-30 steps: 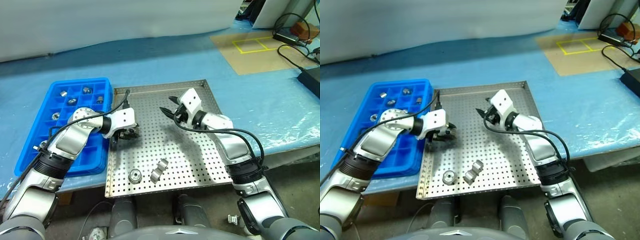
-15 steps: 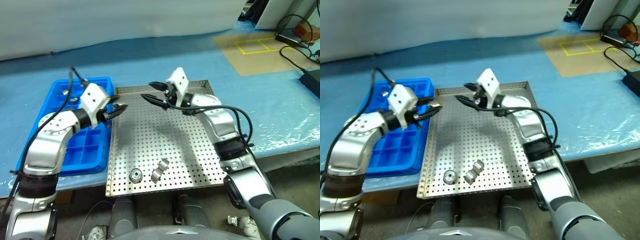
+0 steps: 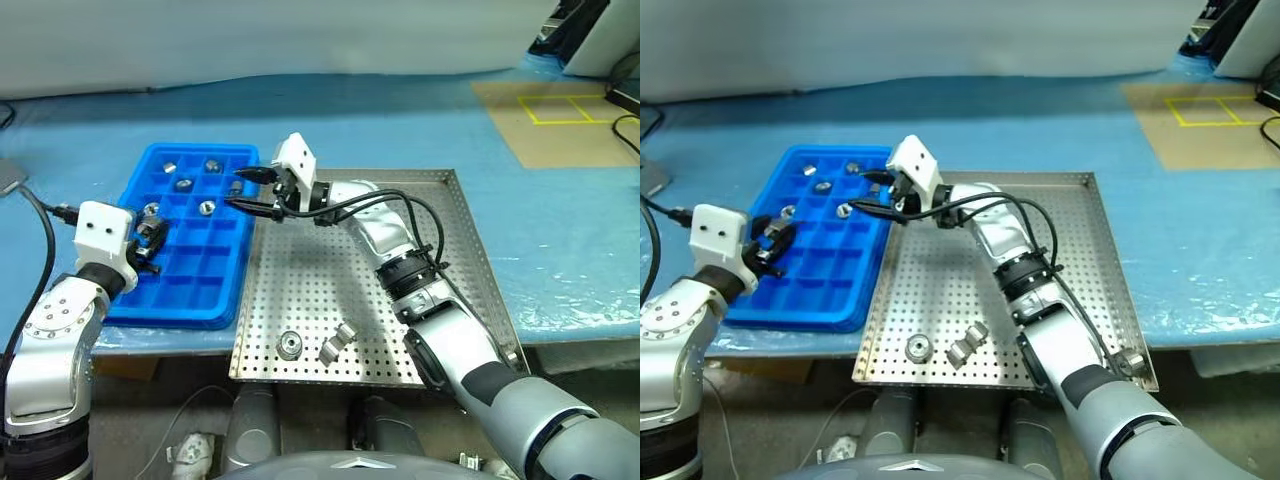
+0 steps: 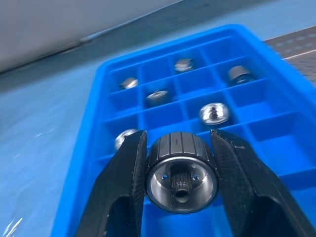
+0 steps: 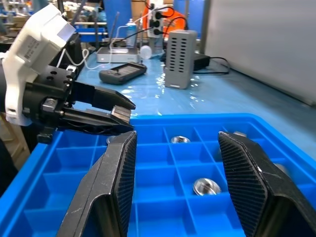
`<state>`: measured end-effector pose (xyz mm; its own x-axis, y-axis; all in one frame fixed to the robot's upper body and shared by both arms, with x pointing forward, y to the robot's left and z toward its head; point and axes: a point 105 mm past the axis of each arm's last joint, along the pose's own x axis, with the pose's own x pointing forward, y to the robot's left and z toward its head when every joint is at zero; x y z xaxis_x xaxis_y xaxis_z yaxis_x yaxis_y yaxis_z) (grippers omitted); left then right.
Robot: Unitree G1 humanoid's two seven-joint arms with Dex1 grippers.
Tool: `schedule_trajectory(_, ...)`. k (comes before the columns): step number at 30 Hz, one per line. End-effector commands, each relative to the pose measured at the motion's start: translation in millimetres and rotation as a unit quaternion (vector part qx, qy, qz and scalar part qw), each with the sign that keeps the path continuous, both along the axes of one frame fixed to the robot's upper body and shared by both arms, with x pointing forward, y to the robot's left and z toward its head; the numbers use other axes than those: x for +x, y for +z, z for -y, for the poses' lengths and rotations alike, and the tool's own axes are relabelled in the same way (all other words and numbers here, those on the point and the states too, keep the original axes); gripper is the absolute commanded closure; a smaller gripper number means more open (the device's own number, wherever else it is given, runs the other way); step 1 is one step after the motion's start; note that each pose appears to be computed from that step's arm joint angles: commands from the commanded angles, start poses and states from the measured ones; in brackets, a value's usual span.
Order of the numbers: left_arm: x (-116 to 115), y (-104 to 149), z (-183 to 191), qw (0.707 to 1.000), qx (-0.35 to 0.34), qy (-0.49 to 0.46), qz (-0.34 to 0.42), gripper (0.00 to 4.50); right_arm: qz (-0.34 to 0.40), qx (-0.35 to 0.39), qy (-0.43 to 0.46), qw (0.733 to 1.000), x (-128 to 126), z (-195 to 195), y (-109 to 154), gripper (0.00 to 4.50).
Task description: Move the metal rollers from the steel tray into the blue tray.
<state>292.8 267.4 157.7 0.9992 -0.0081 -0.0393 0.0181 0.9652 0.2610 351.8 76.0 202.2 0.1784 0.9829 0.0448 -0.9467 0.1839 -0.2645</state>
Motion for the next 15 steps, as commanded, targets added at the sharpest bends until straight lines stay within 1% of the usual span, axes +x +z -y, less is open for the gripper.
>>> schedule_trajectory(1, 8.8, 7.5, -3.2, 0.999, 0.005, 0.022, 0.03, 2.83, 0.027, 0.017, 0.013, 0.999, -5.7, -8.0, 14.2, 1.79)
schedule_trajectory(6, 29.8, 1.8, -6.3, 0.999, -0.012, 0.034, 0.033, 2.83, 0.028, 0.017, 0.004, 0.999, -5.6, -5.9, 11.0, 1.79)
schedule_trajectory(9, 41.6, -2.5, 0.4, 0.999, -0.013, 0.019, 0.025, 2.83, 0.03, 0.02, -0.015, 0.999, -1.5, 0.2, 11.2, 1.79)
schedule_trajectory(15, 49.0, -15.2, 10.2, 1.0, -0.008, -0.01, -0.001, 2.83, 0.028, 0.015, -0.04, 0.999, 2.4, 13.3, 6.1, 1.79)
